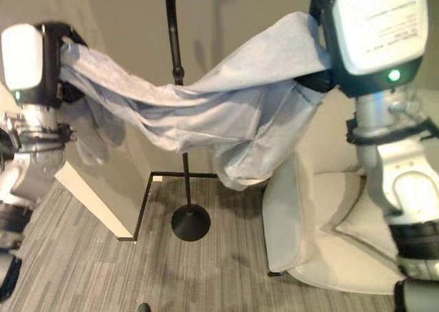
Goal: Hang the clothes on the sofa on the clothes rack.
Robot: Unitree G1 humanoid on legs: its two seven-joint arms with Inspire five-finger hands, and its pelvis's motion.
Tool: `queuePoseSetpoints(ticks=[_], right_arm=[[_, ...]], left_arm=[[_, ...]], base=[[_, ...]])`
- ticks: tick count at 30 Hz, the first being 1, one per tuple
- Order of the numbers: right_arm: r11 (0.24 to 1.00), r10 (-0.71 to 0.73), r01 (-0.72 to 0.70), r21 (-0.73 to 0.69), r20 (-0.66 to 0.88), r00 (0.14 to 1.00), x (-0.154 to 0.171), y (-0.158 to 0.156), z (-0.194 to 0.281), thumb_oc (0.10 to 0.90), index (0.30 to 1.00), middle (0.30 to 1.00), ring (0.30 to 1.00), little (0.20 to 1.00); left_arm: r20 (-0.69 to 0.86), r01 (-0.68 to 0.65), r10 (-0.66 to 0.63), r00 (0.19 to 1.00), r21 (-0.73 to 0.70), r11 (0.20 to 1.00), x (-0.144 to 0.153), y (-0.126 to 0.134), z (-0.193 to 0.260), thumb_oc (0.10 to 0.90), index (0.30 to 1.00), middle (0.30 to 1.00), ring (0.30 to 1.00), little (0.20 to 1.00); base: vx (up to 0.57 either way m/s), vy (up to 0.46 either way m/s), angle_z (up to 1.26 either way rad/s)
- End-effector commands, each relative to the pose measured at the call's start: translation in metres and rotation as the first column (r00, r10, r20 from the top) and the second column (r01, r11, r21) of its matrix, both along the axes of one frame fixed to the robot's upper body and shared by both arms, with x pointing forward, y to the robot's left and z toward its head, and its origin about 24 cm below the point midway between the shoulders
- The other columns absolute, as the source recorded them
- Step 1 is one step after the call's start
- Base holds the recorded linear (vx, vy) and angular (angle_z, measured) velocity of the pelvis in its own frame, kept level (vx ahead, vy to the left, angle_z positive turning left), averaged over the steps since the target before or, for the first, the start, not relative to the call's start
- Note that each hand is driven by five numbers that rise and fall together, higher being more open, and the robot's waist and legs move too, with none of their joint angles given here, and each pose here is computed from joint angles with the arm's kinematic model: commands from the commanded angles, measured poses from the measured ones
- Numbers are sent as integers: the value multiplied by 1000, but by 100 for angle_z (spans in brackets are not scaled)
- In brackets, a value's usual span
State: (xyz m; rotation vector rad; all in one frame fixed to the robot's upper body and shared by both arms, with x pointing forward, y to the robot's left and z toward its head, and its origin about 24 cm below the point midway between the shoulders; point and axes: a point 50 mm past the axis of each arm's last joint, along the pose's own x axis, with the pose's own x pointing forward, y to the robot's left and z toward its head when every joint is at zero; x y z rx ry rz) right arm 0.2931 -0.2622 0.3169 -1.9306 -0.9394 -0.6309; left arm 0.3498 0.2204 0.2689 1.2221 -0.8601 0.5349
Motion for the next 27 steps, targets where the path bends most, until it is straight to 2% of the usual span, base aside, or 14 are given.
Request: queuePoseSetpoints(ticks=[1, 5, 9, 16, 18, 19, 20, 23, 25, 27], right_arm=[[997, 19, -33, 64, 206, 978, -14, 7, 61, 400, 300, 300, 300, 300], [994, -59, 38, 103, 213, 975, -3, 0, 84, 400, 300, 300, 300, 300], [981, -123, 85, 174, 221, 967, 8, -8, 110, 400, 300, 300, 300, 300], [951, -215, 145, 272, 247, 945, 3, -27, 145, 400, 300, 300, 300, 300], [925, -289, 218, 311, 204, 935, 2, -44, 153, 400, 300, 300, 300, 300], [926, -288, 223, 304, 189, 939, 4, -42, 155, 400, 300, 300, 300, 300], [917, -317, 261, 302, 154, 936, 7, -44, 157, 400, 300, 300, 300, 300], [891, -369, 348, 292, 19, 929, 26, -49, 142, 400, 300, 300, 300, 300], [881, -423, 442, 171, -137, 896, 54, -44, 107, 400, 300, 300, 300, 300], [892, -397, 435, 123, -248, 884, 79, -27, 74, 400, 300, 300, 300, 300]], left_arm=[[245, -23, 21, 969, 8, 1000, -4, -13, 72, 400, 300, 300, 300, 300], [225, -81, 81, 971, -11, 997, 9, -15, 94, 400, 300, 300, 300, 300], [207, -171, 176, 962, -42, 984, 17, -6, 117, 400, 300, 300, 300, 300], [187, -355, 361, 914, -66, 932, 10, 38, 141, 400, 300, 300, 300, 300], [160, -492, 500, 851, -87, 866, -9, 82, 153, 400, 300, 300, 300, 300], [148, -522, 531, 834, -96, 847, -14, 93, 155, 400, 300, 300, 300, 300], [105, -576, 583, 805, -91, 812, -21, 111, 154, 400, 300, 300, 300, 300], [-30, -639, 638, 769, -63, 767, -18, 133, 131, 400, 300, 300, 300, 300], [-171, -625, 612, 772, -26, 780, 2, 130, 89, 400, 300, 300, 300, 300], [-273, -556, 533, 801, -9, 831, 26, 105, 55, 400, 300, 300, 300, 300]], base=[[0, 0, 0], [57, 44, 0], [28, 13, 0], [56, -2, -3], [93, -68, -8], [54, -78, -9], [7, -57, -8], [-48, -13, 1], [-109, -8, 16], [-182, -42, 9]])
